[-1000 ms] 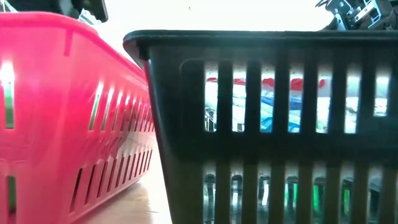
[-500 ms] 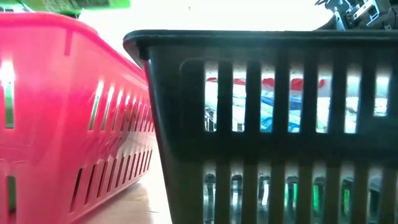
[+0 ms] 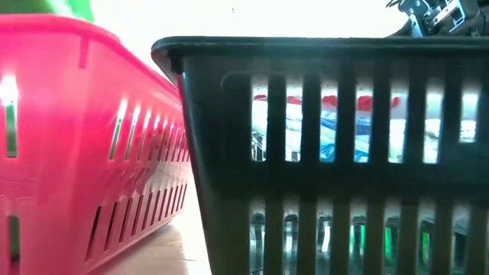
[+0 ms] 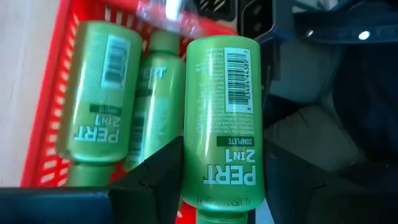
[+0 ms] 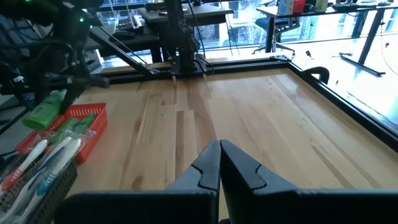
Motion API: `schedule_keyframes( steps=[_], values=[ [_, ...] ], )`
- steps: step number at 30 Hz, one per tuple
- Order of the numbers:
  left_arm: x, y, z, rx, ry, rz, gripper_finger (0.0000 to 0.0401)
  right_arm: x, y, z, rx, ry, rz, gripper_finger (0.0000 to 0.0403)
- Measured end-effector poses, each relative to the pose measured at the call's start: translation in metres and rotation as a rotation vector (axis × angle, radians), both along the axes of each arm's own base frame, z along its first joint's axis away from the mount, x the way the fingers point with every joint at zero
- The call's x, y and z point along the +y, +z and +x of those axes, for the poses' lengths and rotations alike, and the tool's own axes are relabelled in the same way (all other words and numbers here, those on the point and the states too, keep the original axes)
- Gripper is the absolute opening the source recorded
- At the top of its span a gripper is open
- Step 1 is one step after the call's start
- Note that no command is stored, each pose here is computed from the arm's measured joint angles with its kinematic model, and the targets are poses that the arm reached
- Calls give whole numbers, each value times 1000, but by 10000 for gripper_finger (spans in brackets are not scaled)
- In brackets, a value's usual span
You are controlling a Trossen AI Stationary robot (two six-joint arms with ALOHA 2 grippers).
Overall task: Pick & Place Travel size toiletries
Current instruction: Put the green shampoo bottle into the red bin, then return to Home Position
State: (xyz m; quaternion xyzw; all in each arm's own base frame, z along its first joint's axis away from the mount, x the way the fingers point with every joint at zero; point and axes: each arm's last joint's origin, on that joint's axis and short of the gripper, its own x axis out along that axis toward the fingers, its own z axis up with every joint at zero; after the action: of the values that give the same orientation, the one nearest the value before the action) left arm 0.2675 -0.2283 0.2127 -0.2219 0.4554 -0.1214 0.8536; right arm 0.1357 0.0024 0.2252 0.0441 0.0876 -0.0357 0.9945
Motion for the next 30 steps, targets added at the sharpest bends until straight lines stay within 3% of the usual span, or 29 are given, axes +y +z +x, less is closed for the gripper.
schedule_keyframes(
  steps=[17,25,30],
  values=[
    [-1,-6,3,42,29,-14,176,0,0,0,-4,1,0,2],
    [1,-8,1,68,30,15,227,0,0,0,-4,0,0,2],
    [4,-9,2,62,4,45,230,0,0,0,-4,0,0,2]
  ],
)
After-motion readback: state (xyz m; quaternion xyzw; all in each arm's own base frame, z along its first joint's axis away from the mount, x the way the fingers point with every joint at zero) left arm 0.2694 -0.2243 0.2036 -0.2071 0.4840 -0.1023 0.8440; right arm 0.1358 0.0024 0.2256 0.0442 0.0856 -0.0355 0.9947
